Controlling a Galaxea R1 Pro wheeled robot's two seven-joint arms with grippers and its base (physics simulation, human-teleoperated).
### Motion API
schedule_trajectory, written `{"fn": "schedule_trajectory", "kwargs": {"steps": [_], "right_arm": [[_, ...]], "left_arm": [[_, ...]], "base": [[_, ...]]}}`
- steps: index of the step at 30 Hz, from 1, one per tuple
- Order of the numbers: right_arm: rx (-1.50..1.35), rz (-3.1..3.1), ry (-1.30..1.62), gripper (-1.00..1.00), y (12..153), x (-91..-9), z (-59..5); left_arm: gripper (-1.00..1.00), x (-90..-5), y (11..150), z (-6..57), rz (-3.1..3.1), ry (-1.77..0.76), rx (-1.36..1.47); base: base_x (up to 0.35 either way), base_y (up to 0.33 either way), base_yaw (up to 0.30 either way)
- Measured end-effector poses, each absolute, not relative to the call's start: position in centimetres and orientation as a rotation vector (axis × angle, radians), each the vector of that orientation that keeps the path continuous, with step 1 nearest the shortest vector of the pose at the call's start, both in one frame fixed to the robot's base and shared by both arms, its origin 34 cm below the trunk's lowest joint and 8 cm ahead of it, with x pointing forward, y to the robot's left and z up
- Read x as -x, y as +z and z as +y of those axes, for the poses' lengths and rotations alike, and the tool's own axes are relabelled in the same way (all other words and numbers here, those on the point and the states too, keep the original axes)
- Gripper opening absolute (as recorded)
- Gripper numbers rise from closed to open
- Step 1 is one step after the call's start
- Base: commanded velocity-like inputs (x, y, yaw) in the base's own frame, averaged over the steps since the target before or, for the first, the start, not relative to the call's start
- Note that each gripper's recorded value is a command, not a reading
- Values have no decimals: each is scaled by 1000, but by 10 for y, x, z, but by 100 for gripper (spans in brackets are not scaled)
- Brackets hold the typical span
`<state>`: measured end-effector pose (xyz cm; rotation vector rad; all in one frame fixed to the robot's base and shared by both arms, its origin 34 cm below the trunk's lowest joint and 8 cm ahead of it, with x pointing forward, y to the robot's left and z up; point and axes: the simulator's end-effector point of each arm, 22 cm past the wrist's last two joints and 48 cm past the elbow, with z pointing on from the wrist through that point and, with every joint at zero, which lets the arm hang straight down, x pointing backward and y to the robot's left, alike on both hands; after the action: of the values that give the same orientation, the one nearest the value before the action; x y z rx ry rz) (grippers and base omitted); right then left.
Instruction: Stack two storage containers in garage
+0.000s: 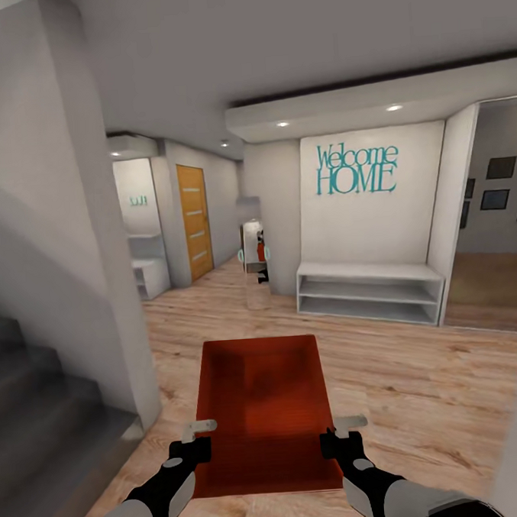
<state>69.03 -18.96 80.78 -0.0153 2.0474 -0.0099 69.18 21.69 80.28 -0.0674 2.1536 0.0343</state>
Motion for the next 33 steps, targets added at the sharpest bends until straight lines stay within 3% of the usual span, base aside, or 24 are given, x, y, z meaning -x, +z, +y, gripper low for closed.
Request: {"fn": "schedule_trajectory", "kwargs": {"steps": [33], "right_arm": [[15,2047,-10,-100,808,-690,-190]], "left_arm": [[-100,-692,803,217,2154,34,67]], "base": [[321,0,0]]}}
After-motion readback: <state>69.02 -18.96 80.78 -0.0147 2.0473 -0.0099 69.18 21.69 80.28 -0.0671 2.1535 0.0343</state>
